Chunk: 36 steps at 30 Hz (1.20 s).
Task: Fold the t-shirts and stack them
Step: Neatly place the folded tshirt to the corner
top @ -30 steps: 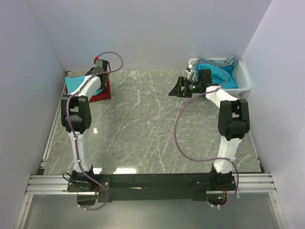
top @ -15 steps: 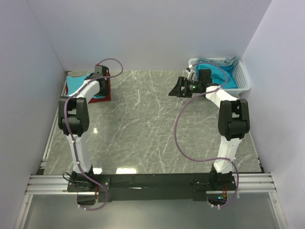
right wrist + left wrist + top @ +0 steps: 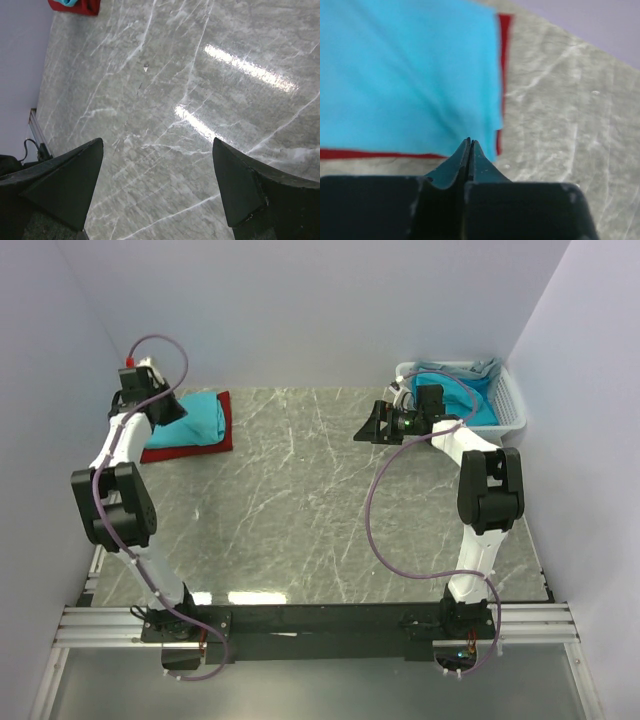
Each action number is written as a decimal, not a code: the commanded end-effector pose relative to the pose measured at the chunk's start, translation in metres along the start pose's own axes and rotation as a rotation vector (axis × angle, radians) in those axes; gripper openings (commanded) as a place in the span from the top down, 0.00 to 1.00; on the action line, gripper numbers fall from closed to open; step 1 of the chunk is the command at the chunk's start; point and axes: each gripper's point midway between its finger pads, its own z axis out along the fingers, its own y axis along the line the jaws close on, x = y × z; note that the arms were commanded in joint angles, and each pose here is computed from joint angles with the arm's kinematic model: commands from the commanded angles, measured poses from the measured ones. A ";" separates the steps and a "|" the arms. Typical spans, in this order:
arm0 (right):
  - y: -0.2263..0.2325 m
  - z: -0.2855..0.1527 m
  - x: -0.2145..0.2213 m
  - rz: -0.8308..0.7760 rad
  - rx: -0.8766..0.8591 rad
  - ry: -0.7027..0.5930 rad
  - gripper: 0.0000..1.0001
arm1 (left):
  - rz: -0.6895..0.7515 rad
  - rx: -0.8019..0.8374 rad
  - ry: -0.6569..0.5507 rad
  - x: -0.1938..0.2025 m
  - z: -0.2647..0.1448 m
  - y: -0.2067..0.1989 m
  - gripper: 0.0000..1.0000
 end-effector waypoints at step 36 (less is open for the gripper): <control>0.001 -0.008 -0.011 -0.018 -0.014 -0.033 0.04 | 0.008 0.099 0.262 0.094 0.089 -0.036 0.93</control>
